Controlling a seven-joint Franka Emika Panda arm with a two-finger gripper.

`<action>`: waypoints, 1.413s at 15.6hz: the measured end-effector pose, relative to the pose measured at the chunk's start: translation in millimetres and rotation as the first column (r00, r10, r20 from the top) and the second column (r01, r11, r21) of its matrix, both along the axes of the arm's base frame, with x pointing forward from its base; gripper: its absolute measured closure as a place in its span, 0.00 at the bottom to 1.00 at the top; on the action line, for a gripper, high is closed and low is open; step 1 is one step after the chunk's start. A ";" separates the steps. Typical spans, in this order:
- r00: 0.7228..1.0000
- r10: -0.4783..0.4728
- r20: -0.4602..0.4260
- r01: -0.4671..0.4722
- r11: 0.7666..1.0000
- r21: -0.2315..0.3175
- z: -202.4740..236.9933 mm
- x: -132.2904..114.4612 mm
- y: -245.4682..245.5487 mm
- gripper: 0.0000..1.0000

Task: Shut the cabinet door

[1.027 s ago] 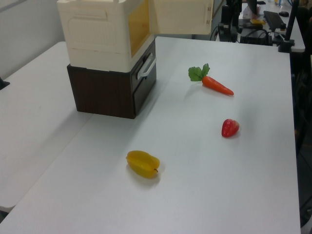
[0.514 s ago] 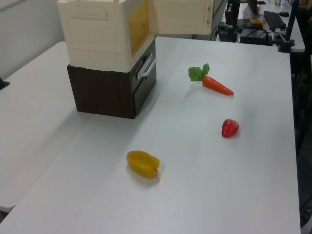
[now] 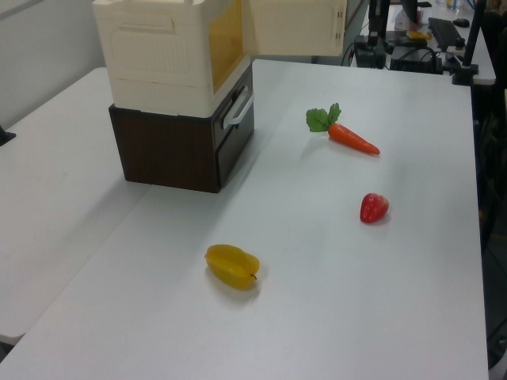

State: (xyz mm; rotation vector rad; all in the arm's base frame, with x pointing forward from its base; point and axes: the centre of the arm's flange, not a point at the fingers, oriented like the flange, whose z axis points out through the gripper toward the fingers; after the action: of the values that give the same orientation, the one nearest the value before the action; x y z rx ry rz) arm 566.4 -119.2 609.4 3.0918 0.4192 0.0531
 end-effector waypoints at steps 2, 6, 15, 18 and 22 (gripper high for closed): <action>0.999 0.040 0.011 -0.040 0.999 -0.008 -2.2 0.3 -17.3 0.99; 0.981 0.188 0.038 -0.187 0.982 -0.037 0.1 -6.4 -59.7 0.99; 0.865 0.366 0.342 -0.341 0.931 -0.134 -0.5 10.3 -144.8 0.99; 0.827 0.345 0.444 -0.326 0.938 -0.121 -10.8 31.2 -138.7 0.99; 0.787 0.375 0.489 -0.366 0.923 -0.119 -14.1 51.2 -107.5 0.99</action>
State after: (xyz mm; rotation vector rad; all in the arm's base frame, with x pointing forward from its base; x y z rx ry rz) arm 617.6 -226.7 595.2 2.7578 0.9695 0.8377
